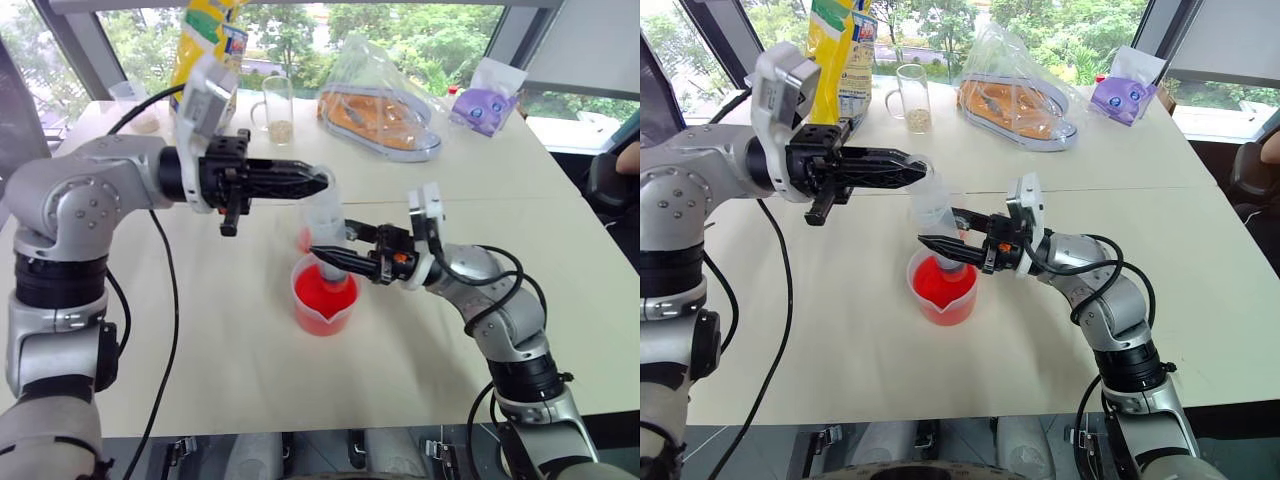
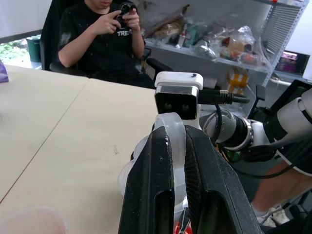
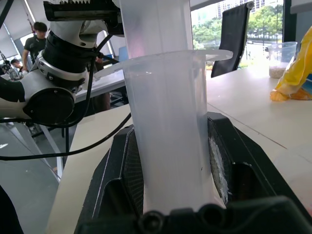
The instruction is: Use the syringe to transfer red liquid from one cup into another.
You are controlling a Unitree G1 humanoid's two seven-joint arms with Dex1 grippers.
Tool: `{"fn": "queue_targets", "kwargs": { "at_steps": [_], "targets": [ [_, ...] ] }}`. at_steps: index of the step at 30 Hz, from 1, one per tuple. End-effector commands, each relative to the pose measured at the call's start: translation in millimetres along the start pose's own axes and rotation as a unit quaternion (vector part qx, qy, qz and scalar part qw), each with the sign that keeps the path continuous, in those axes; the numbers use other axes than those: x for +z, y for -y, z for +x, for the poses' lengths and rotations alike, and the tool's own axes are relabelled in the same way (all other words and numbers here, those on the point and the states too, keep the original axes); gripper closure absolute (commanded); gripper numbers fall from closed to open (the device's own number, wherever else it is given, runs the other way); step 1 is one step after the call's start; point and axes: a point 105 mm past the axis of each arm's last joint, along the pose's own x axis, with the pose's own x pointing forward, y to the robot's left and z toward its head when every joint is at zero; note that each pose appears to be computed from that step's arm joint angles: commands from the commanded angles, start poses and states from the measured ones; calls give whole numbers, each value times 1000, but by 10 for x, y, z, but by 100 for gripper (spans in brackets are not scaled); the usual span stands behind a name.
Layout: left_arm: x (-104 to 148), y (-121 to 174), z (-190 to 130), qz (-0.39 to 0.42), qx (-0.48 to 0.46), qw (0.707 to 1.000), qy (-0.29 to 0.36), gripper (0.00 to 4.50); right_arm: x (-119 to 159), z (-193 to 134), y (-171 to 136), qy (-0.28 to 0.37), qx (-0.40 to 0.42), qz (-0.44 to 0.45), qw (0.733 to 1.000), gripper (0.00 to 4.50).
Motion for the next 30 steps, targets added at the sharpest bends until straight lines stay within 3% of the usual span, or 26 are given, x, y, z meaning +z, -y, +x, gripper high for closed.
{"fn": "queue_targets", "kwargs": {
  "at_steps": [1,7,11,13,16,17,27,30],
  "targets": [
    [359,-11,-136,74,33,996,42,447,-52,49,-144,-8,39,11,999,305],
    [190,16,-120,59,24,998,16,447,120,91,-138,10,41,-8,999,305],
    [3,23,-129,37,26,999,-6,275,372,125,-127,36,41,-33,998,305],
    [-10,11,-147,37,31,999,-4,160,428,128,-131,41,41,-36,998,305],
    [-5,-6,-194,32,41,999,4,23,485,127,-147,45,42,-35,997,305],
    [7,-12,-231,31,46,998,9,6,500,124,-159,46,43,-33,997,305],
    [-15,-6,-609,34,108,994,3,6,524,97,-173,45,35,-10,998,305],
    [-40,-36,-740,37,141,989,-1,6,653,92,-109,58,29,-9,998,305]
  ]
}}
